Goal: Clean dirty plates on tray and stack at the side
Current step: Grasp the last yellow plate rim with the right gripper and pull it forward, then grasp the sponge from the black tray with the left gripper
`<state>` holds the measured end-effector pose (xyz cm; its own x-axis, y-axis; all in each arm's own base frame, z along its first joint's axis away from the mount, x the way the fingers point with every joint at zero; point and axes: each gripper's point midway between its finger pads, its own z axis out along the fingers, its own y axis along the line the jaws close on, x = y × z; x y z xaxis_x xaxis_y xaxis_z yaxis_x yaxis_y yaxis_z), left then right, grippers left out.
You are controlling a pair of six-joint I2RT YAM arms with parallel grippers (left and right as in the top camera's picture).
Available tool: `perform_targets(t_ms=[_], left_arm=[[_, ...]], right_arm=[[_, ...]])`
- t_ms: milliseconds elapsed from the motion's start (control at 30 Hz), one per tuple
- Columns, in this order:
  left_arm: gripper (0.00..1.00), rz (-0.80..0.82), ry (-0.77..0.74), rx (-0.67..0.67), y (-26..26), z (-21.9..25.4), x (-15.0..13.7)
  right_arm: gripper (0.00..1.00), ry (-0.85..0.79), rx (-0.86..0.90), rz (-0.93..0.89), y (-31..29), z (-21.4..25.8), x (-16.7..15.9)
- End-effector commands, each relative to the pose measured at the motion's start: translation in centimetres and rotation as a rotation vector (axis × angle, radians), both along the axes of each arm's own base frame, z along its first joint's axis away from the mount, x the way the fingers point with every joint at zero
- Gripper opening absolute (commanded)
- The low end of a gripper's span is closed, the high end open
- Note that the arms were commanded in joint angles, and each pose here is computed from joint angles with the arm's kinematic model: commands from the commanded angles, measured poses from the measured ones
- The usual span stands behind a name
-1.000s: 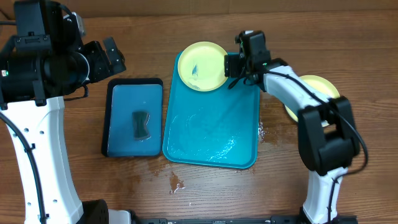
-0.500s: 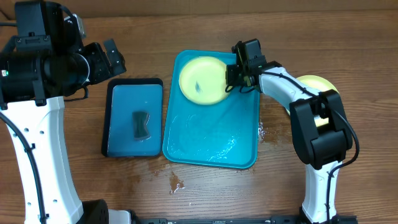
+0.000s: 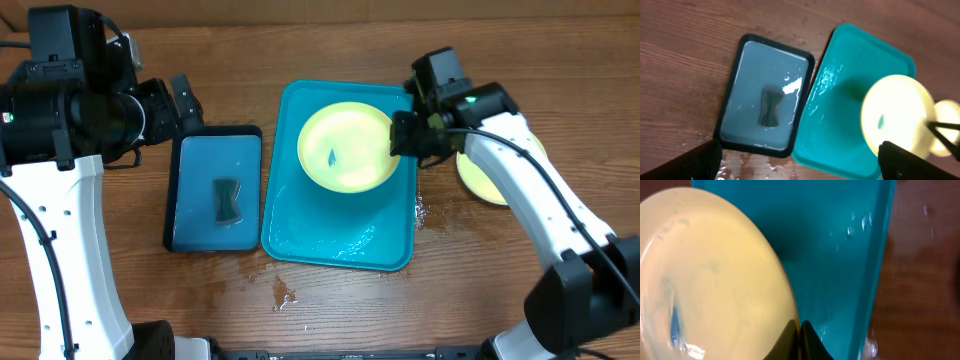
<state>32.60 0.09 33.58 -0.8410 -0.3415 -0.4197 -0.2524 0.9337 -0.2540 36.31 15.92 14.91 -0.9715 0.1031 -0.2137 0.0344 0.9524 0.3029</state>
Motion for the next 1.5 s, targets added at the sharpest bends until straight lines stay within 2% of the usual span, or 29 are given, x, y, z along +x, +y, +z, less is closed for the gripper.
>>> perform_targets(t_ms=[0,133,333,367,433,533,667,767,833,933,1000,1100,1200,1333,1367,1400,1433,1467], left_arm=[[1.00,-0.072,0.013,0.042,0.2,-0.3,-0.3],[1.00,-0.056,0.072,0.073,0.8,-1.7,-1.0],[0.96,-0.030,0.203,0.045,0.8,-5.6,-1.7],[0.94,-0.030,0.229,0.043,0.7,-6.6,-1.8],[0.90,-0.033,0.269,0.036,0.7,-8.4,-1.9],[0.87,-0.040,0.309,0.030,0.5,-11.6,-1.6],[0.81,-0.087,0.341,0.000,-1.2,-16.5,-1.3],[0.77,-0.140,0.343,0.015,-2.8,-20.2,-1.2],[0.75,-0.132,0.342,0.070,-2.9,-22.4,-1.2],[0.75,0.009,0.359,0.218,-0.7,-24.9,-1.7],[0.71,0.105,0.366,0.276,0.9,-25.8,-2.1],[0.66,0.153,0.347,0.270,1.6,-27.2,-1.6],[0.62,0.140,0.340,0.195,0.7,-29.3,-0.7],[0.49,-0.030,0.387,0.042,-2.7,-32.4,-0.1],[0.42,-0.049,0.399,0.035,-2.9,-33.0,-0.2],[0.35,-0.050,0.418,0.034,-2.9,-33.6,-0.3],[0.23,-0.050,0.434,0.034,-2.9,-34.1,-0.5],[0.06,-0.054,0.444,0.034,-2.8,-34.3,-0.7]], right_arm=[[0.04,0.175,0.005,-0.170,0.0,-3.3,-2.4],[0.04,0.250,0.035,-0.287,1.8,-8.0,-4.5],[0.04,0.198,0.031,-0.345,2.7,-12.0,-5.3],[0.10,0.182,0.018,-0.331,2.5,-11.9,-5.1],[0.23,0.122,0.015,-0.221,2.8,-10.9,-4.4],[0.29,0.020,0.014,-0.070,3.3,-7.9,-3.4],[0.35,-0.112,0.036,0.030,3.7,-3.1,-2.5],[0.48,-0.177,0.063,0.046,3.8,-0.4,-2.5],[0.49,-0.199,0.073,0.046,3.7,0.5,-2.6],[0.50,-0.192,0.070,0.046,3.6,0.7,-2.9],[0.50,-0.169,0.059,0.046,3.3,0.3,-3.4],[0.50,-0.142,0.046,0.046,3.1,-0.1,-3.9],[0.50,-0.138,0.044,0.046,3.0,-0.1,-4.0],[0.50,-0.138,0.044,0.046,3.0,-0.1,-4.0],[0.50,-0.137,0.045,0.046,3.0,-0.1,-4.0],[0.50,-0.138,0.044,0.046,3.0,-0.1,-4.0],[0.50,-0.137,0.044,0.046,3.0,-0.1,-4.0],[0.50,-0.138,0.044,0.046,3.0,-0.1,-4.0]])
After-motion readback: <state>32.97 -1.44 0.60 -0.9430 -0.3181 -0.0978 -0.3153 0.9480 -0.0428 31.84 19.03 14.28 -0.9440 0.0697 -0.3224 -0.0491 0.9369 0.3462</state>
